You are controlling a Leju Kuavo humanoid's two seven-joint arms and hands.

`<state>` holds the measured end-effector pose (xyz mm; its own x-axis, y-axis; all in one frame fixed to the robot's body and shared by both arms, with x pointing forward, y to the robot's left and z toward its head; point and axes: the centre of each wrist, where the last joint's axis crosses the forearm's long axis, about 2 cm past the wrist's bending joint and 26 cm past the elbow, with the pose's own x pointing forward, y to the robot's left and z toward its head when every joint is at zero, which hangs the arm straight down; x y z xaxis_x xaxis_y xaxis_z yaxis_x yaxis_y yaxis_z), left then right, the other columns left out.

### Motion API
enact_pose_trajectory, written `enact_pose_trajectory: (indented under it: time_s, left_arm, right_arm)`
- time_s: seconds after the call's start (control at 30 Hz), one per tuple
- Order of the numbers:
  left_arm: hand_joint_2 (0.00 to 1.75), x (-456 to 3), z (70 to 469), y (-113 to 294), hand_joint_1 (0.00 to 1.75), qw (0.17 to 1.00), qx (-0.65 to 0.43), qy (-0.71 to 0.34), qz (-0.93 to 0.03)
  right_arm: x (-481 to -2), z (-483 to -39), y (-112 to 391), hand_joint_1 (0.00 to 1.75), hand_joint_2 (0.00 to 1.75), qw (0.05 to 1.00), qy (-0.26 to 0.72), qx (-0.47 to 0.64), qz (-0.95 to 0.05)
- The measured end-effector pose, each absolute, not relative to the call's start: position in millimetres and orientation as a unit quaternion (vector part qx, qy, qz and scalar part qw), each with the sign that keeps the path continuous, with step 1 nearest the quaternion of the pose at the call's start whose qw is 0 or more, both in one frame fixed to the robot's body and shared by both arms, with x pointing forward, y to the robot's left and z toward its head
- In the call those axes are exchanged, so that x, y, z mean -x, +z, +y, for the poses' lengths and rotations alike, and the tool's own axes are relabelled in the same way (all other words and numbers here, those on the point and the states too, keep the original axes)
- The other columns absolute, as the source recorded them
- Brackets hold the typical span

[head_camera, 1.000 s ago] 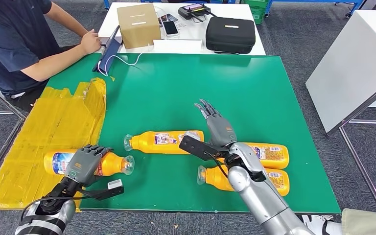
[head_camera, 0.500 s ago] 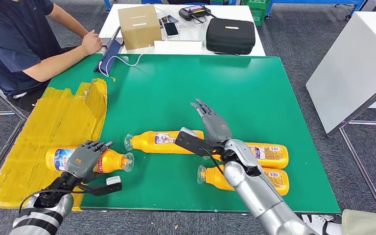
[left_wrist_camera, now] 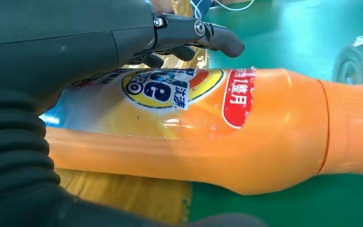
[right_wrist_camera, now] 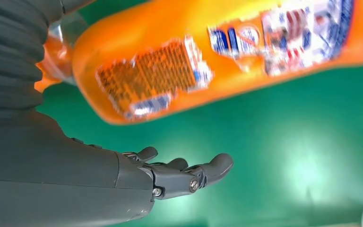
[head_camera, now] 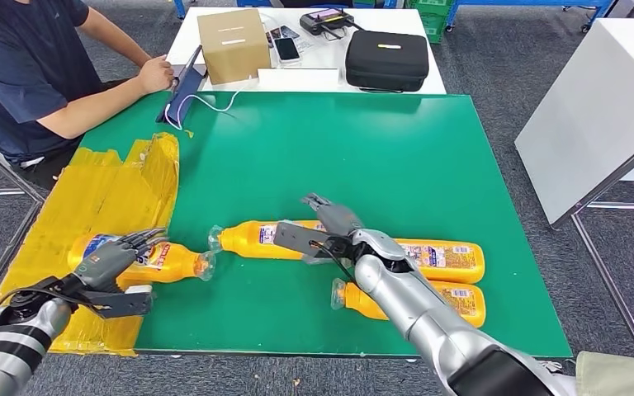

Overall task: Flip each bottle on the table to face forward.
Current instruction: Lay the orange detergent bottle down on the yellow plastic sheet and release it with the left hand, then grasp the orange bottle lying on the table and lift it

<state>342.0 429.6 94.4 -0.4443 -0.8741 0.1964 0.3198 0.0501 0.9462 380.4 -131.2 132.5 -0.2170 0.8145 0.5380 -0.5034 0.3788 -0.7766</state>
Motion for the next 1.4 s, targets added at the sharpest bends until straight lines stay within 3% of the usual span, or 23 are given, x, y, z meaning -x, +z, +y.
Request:
enact_pose_trajectory:
  time_s: [0.3, 0.77, 0.83, 0.9, 0.97, 1.03, 1.27, 1.4]
  left_arm:
    - [0.00, -343, 433, 96, 0.00, 0.480, -0.195, -0.597, -0.613]
    - [0.00, -342, 431, 95, 0.00, 0.480, -0.187, -0.590, -0.622]
    - [0.00, -342, 423, 93, 0.00, 0.496, -0.166, -0.545, -0.656]
    - [0.00, -347, 392, 99, 0.00, 0.521, -0.083, -0.424, -0.736]
    - [0.00, -356, 348, 120, 0.00, 0.531, 0.082, -0.233, -0.810]
    - [0.00, -356, 329, 134, 0.00, 0.507, 0.193, -0.116, -0.832]
    - [0.00, -345, 322, 134, 0.00, 0.506, 0.233, -0.034, -0.830]
    - [0.00, -334, 321, 130, 0.00, 0.509, 0.254, 0.006, -0.822]
  right_arm:
    - [-379, -121, 121, 0.00, 1.75, 0.621, 0.570, 0.132, -0.521]
    - [-378, -120, 118, 0.00, 1.75, 0.623, 0.575, 0.132, -0.513]
    - [-378, -119, 116, 0.87, 1.75, 0.622, 0.581, 0.136, -0.507]
    - [-375, -117, 112, 1.75, 1.75, 0.616, 0.602, 0.158, -0.482]
    - [-372, -115, 105, 1.75, 1.75, 0.611, 0.617, 0.192, -0.457]
    - [-370, -115, 101, 1.75, 1.75, 0.611, 0.614, 0.211, -0.452]
    - [-365, -120, 94, 1.75, 1.75, 0.620, 0.551, 0.215, -0.515]
    - [-356, -122, 88, 1.75, 1.75, 0.637, 0.466, 0.158, -0.593]
